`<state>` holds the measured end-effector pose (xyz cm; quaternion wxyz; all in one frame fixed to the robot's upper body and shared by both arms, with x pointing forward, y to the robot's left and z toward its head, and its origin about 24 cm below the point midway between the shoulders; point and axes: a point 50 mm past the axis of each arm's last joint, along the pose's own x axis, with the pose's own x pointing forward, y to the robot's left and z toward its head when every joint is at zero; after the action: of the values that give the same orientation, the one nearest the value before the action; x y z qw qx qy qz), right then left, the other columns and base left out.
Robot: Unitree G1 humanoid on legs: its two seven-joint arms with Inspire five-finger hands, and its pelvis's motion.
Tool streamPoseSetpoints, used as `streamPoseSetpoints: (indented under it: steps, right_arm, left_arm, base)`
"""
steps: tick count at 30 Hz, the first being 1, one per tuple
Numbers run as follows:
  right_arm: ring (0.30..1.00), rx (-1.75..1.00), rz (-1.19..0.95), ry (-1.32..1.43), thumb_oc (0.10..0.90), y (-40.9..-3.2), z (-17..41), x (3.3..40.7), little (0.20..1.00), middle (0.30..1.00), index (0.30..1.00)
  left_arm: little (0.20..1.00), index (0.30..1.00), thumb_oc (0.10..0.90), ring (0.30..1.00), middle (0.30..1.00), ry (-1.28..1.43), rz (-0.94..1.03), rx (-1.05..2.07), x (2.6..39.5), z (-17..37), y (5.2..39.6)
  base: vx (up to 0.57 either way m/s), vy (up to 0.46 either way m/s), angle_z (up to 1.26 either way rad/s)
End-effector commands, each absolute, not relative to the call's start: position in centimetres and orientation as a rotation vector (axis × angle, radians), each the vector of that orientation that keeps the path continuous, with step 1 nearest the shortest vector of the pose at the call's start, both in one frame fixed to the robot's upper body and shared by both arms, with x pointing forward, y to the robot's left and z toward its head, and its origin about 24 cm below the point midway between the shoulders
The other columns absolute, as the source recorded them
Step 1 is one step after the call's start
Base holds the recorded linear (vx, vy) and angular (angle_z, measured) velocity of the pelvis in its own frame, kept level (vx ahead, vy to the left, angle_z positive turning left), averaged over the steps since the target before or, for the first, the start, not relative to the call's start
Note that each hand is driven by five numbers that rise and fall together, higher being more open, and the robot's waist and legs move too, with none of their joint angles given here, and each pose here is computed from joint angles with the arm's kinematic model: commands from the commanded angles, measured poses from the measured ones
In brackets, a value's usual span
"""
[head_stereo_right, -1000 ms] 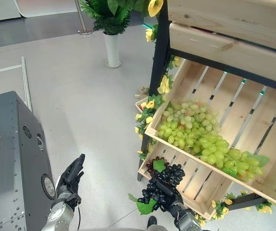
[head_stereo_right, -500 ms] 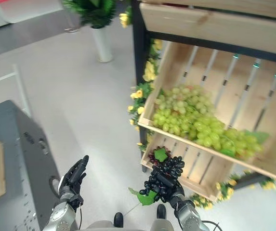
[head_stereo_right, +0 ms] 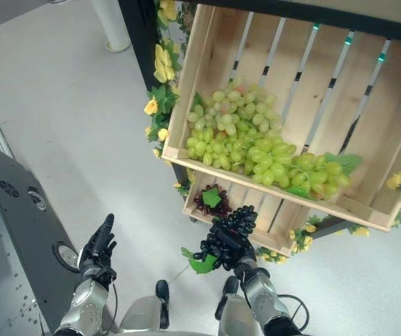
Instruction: Pick up the fruits from the basket on one side to the basket on the other side
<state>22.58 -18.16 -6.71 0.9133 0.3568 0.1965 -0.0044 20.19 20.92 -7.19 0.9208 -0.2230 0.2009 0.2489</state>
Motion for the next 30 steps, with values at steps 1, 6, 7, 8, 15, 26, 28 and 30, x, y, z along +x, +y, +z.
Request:
streamPoseSetpoints:
  steps: [1,6,7,8,15,26,28,30]
  right_arm:
    - [0.300,0.704,0.086,0.095,0.400,-17.7,-1.0,26.3,0.300,0.300,0.300]
    - [0.300,0.635,0.076,-0.074,0.400,-19.1,3.4,29.5,0.300,0.300,0.300]
    - [0.300,0.624,0.067,-0.113,0.400,-19.6,4.9,30.7,0.300,0.300,0.300]
    - [0.300,0.603,0.049,-0.165,0.400,-20.2,6.8,31.9,0.300,0.300,0.300]
    - [0.300,0.394,-0.047,-0.376,0.400,-25.2,15.9,35.4,0.300,0.300,0.300]
    - [0.300,0.110,-0.304,-0.466,0.400,-31.2,27.4,37.0,0.300,0.300,0.300]
    - [0.300,0.039,-0.345,-0.449,0.400,-31.7,28.2,36.9,0.300,0.300,0.300]
    - [0.300,-0.106,-0.413,-0.387,0.400,-32.8,28.9,36.8,0.300,0.300,0.300]
  left_arm:
    - [0.900,0.900,0.800,0.900,0.900,0.179,0.419,-0.406,22.6,-2.8,22.1]
    - [0.900,0.900,0.800,0.900,0.900,0.117,0.375,-0.379,23.9,-1.3,21.8]
    - [0.900,0.900,0.800,0.900,0.900,0.099,0.365,-0.377,24.3,-0.8,21.8]
    - [0.900,0.900,0.800,0.900,0.900,0.081,0.354,-0.380,24.8,-0.4,21.7]
    - [0.900,0.900,0.800,0.900,0.900,0.041,0.309,-0.404,25.9,0.9,20.7]
    - [0.900,0.900,0.800,0.900,0.900,-0.038,0.208,-0.420,26.8,3.1,19.6]
    - [0.900,0.900,0.800,0.900,0.900,-0.043,0.200,-0.421,26.8,3.2,19.7]
    - [0.900,0.900,0.800,0.900,0.900,-0.048,0.190,-0.419,26.8,3.4,19.9]
  base:
    - [-0.01,-0.012,0.04]
    - [-0.10,0.006,0.06]
    - [-0.25,0.044,0.06]
    - [-0.23,0.047,0.15]
    - [-0.14,0.050,0.20]
    - [-0.06,0.016,0.18]
    - [-0.01,0.001,0.11]
    - [-0.01,-0.001,0.06]
